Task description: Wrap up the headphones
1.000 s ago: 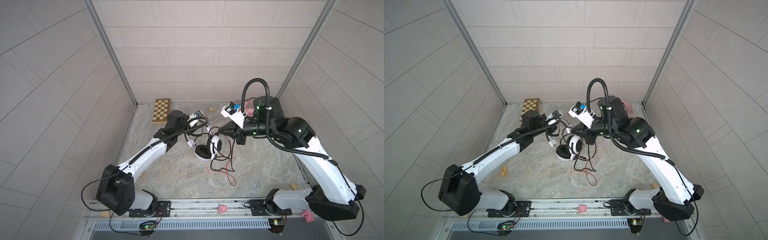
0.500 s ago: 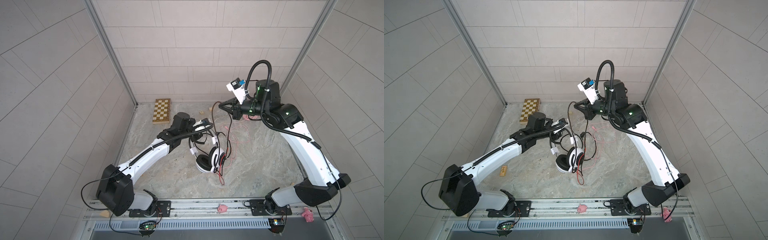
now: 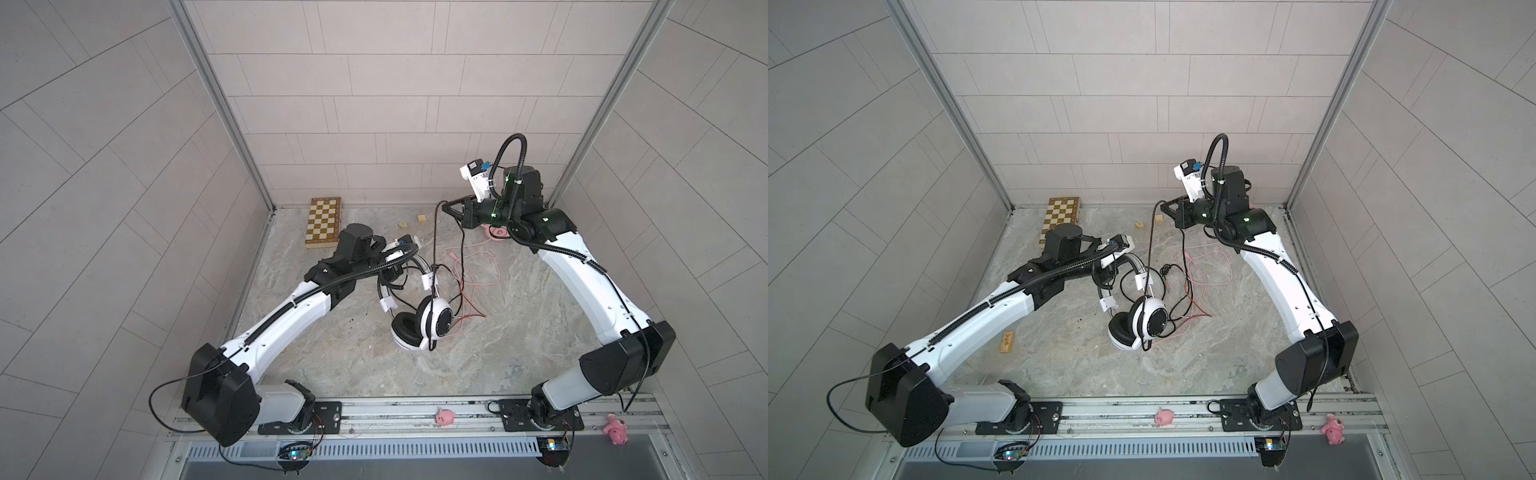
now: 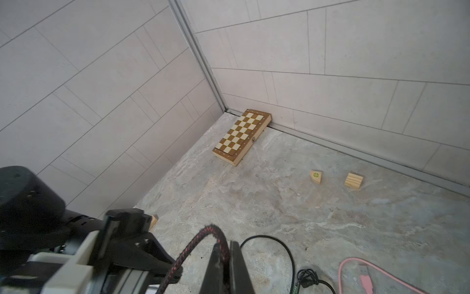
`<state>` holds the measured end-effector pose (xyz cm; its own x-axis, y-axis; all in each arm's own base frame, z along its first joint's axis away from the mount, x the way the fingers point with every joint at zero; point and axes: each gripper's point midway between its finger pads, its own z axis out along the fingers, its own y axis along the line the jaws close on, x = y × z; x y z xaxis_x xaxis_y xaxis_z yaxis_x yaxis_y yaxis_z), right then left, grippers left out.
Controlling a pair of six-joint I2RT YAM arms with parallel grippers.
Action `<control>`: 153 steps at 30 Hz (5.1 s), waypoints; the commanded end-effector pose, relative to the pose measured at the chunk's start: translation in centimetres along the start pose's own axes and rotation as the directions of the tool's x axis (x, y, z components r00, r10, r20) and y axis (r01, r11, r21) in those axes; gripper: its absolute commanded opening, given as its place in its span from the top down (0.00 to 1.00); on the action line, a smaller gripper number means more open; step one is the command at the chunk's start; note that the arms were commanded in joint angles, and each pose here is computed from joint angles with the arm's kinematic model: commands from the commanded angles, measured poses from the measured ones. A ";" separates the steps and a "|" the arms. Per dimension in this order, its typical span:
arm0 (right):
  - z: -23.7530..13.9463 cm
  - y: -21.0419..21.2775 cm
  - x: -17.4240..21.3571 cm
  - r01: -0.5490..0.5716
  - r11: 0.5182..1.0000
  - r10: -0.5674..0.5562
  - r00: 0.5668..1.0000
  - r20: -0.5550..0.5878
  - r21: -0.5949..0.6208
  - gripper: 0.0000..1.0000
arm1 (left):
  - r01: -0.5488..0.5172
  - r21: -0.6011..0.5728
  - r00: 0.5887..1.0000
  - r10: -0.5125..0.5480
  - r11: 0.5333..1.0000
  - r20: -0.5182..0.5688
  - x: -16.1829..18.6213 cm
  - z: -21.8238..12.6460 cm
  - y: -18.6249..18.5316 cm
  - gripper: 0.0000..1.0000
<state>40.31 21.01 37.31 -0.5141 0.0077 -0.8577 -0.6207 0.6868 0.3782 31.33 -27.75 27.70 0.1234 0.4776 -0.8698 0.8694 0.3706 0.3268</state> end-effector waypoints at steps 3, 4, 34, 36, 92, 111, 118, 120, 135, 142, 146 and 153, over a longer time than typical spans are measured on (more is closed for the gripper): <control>0.8 -3.0 3.1 -0.053 0.995 0.053 0.999 0.003 0.089 1.00 | 0.046 -0.067 0.979 -0.031 0.997 0.201 -5.9 -2.8 1.5 1.00; 1.0 -3.1 3.9 -0.066 0.994 0.066 0.998 0.000 0.082 1.00 | 0.066 -0.073 0.976 -0.049 0.995 0.212 -6.0 -2.9 1.7 1.00; 16.0 -0.7 13.5 -0.333 0.909 0.319 0.943 -0.094 -0.252 0.87 | 0.613 -0.359 0.787 -0.505 0.704 0.354 -3.3 -5.8 12.4 1.00; 16.5 -0.7 14.4 -0.340 0.906 0.324 0.940 -0.105 -0.253 0.87 | 0.627 -0.375 0.777 -0.513 0.683 0.366 -3.1 -6.3 12.8 1.00; 11.1 7.8 31.1 -0.102 0.986 0.029 0.883 -0.468 -0.133 0.98 | 0.780 -0.626 0.485 -0.614 -0.020 0.623 11.5 -16.4 22.0 1.00; 5.7 12.1 22.6 0.265 0.957 -0.289 0.883 -0.369 -0.116 0.96 | 0.646 -0.763 0.535 -0.710 -0.005 0.458 14.5 -15.3 22.3 1.00; 3.2 13.8 15.8 0.359 0.929 -0.369 0.896 -0.247 -0.085 0.95 | 0.555 -0.825 0.568 -0.773 0.107 0.282 15.5 -13.2 22.1 1.00; 2.6 14.1 14.2 0.376 0.924 -0.381 0.901 -0.209 -0.069 0.95 | 0.513 -0.843 0.593 -0.777 0.162 0.211 15.3 -12.6 21.8 1.00; -0.4 12.7 4.9 0.430 0.899 -0.428 0.903 -0.041 0.088 0.94 | 0.238 -0.817 0.739 -0.644 0.526 -0.199 11.7 -8.0 18.2 1.00; -0.8 10.0 2.7 0.401 0.903 -0.404 0.915 -0.013 0.157 0.94 | 0.165 -0.640 0.806 -0.476 0.751 -0.351 9.5 -4.7 14.0 1.00; -0.8 7.7 2.4 0.390 0.893 -0.394 0.919 -0.028 0.225 0.94 | 0.169 -0.567 0.834 -0.423 0.806 -0.353 8.3 -3.9 12.6 1.00; -1.9 3.4 0.9 0.329 0.887 -0.348 0.938 0.000 0.325 0.93 | 0.213 -0.492 0.868 -0.394 0.844 -0.300 6.3 -3.8 11.4 1.00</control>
<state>35.01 24.27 34.71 -0.3480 -0.3181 -0.8819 -0.6014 0.7973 -0.0503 41.33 -17.12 26.40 -0.4280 0.4816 -0.7648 0.4680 0.8420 0.2683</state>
